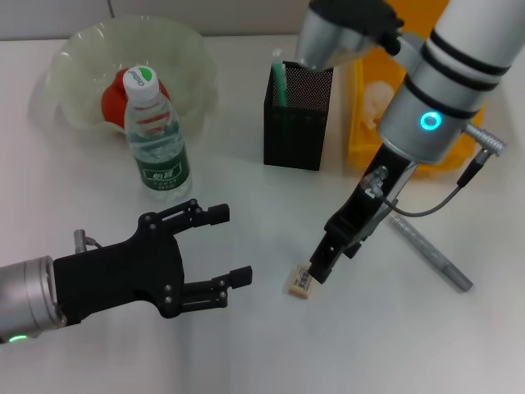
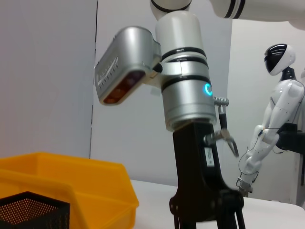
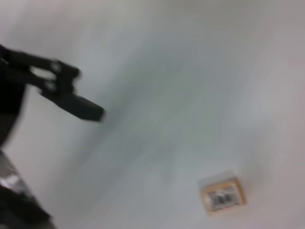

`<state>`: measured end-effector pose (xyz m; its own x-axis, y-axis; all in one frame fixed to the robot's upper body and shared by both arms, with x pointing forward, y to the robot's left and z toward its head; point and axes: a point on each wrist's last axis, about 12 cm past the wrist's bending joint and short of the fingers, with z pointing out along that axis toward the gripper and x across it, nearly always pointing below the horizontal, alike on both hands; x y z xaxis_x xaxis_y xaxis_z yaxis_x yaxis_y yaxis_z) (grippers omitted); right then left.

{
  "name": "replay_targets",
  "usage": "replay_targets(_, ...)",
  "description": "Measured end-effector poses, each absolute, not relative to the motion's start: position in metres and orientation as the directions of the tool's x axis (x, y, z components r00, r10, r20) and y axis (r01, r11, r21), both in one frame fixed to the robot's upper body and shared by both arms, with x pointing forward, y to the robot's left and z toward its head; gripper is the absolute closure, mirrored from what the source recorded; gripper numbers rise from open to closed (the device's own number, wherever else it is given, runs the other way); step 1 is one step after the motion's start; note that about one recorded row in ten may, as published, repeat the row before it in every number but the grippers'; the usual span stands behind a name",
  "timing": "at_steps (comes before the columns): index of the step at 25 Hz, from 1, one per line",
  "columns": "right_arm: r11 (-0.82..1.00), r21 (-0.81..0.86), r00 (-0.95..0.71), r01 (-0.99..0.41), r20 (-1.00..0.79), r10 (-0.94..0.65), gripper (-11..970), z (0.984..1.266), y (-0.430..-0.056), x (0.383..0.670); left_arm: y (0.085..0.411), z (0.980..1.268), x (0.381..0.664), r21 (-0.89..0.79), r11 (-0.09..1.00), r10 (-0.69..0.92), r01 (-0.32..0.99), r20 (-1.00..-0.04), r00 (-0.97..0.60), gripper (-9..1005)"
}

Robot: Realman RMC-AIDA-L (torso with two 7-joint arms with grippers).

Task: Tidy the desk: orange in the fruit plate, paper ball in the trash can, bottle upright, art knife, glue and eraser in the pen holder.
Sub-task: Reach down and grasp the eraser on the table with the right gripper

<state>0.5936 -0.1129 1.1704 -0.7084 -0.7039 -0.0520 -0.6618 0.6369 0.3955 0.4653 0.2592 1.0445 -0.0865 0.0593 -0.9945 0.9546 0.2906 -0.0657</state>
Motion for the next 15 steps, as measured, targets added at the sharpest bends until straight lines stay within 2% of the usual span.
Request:
replay_targets(6, 0.559, 0.228, -0.581, -0.797, -0.039, -0.813, 285, 1.156, -0.103, 0.588, 0.261, 1.043, 0.464, -0.06, 0.301, 0.069, 0.952, -0.994, -0.085, 163)
replay_targets(15, 0.44, 0.162, -0.46, -0.883, -0.118, -0.88, 286, 1.158, -0.089, 0.578, 0.262, 1.042, 0.466, -0.056, 0.311, 0.078, 0.949, -0.993, -0.084, 163)
